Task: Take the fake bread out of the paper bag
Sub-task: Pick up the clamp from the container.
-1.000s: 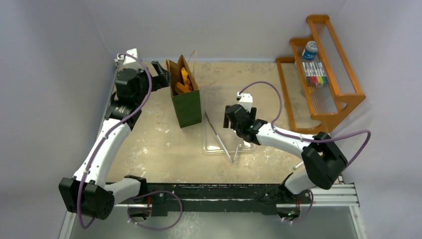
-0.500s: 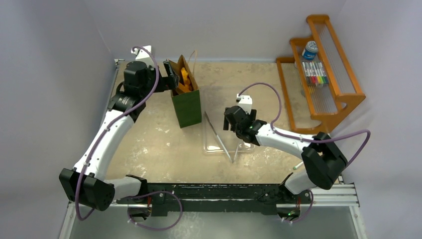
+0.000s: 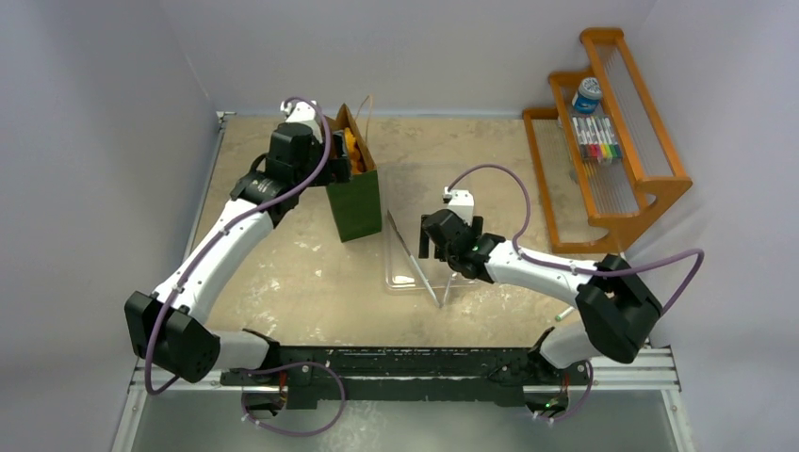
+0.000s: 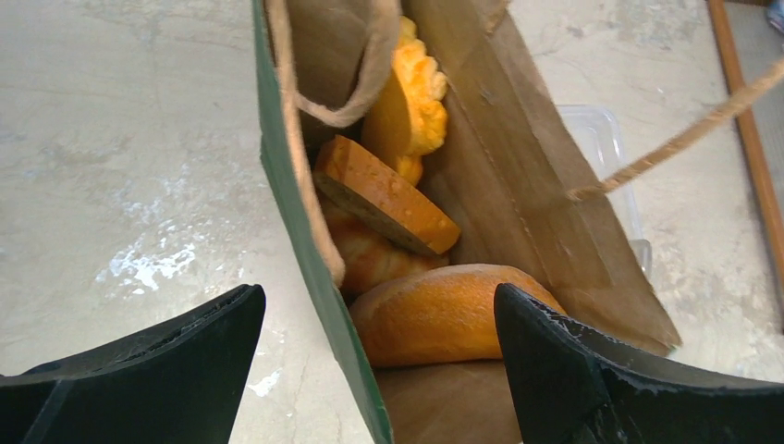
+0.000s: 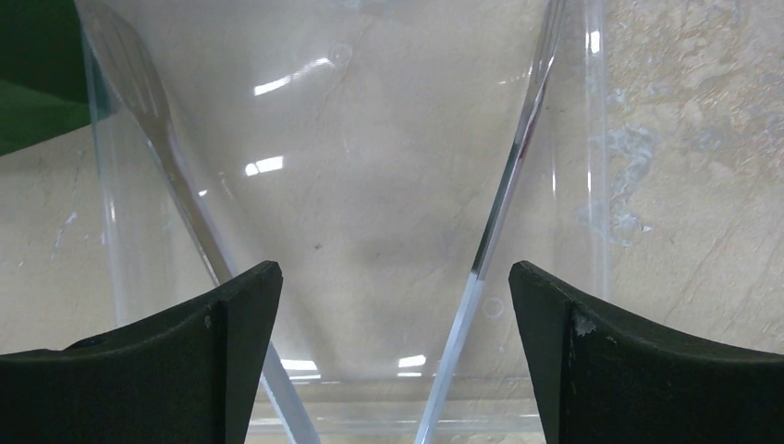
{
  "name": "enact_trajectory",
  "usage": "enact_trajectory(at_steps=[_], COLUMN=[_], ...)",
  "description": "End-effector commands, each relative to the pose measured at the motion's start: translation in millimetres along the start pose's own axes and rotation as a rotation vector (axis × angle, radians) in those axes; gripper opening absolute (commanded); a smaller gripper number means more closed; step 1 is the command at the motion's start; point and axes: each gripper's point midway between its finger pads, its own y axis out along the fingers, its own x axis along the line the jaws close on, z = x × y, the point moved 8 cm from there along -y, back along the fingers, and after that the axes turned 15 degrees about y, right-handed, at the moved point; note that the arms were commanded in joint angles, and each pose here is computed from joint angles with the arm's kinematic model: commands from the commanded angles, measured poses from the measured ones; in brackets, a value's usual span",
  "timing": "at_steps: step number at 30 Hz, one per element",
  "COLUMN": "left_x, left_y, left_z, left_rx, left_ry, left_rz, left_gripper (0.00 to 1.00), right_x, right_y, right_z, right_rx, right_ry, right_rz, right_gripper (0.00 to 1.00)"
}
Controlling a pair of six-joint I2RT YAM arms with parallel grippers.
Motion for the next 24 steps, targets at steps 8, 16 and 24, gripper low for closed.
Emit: enact_trajectory(at_steps=[8,16,24], left_x=[17.4,20.9,21.3], left_y=[4.5,9.8,13.2], left_z=[-0.3,-0.6,2.4], left_rx=[-0.031,-0.045,-0.045], left_ry=[0.005,-0.005,-0.001], left_rz=[-0.192,-0.239,-0.247], left_gripper=[0.94,0.93,0.83], right_x=[1.0,3.9,6.8], right_y=[-24.9,-27.0,-28.8], right_z=[8.1,27.1,41.5], right_rx=[0.026,0.067,0.086], right_ry=[-0.017,-0.053,-0.087], right_rz=[-0.093,-0.107,-0.059], right_gripper=[1.00,1.00,1.00])
